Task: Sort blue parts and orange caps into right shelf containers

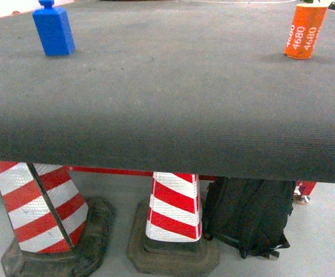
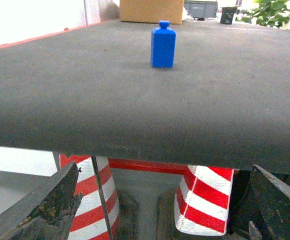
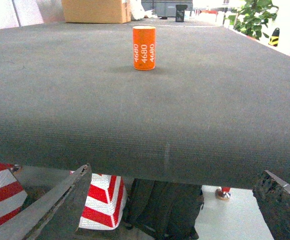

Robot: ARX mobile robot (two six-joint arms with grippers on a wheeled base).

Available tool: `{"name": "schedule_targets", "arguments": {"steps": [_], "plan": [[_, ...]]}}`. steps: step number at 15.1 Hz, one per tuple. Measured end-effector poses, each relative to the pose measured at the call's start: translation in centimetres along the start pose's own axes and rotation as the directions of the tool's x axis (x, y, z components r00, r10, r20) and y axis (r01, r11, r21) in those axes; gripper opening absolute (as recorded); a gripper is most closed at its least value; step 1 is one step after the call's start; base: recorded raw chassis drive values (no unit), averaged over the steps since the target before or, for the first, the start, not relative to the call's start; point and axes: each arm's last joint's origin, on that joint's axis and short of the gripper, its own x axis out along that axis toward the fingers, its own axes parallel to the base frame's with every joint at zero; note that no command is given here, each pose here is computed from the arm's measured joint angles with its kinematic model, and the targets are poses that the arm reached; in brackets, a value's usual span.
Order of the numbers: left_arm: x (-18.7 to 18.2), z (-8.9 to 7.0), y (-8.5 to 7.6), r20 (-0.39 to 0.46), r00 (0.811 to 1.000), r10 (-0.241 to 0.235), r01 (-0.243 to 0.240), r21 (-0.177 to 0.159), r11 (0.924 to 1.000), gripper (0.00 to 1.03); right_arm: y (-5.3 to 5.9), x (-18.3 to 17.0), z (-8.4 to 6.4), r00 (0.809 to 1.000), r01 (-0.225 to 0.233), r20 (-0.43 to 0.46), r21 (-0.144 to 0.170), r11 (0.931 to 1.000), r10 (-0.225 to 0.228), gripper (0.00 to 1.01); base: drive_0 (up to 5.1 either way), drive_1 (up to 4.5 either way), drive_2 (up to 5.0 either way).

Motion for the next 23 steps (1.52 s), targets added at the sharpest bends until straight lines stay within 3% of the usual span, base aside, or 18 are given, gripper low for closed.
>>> {"name": "schedule_targets", "arguments": {"steps": [23], "plan": [[0.00,0.00,0.00,0.000,1.000,0.001,-0.001,0.000,1.0000,0.98,0.00,0.00,0.02,1.000,0.001,0.002,0.000,1.0000,-0.001,0.98,0.0,0.00,0.0]]}}
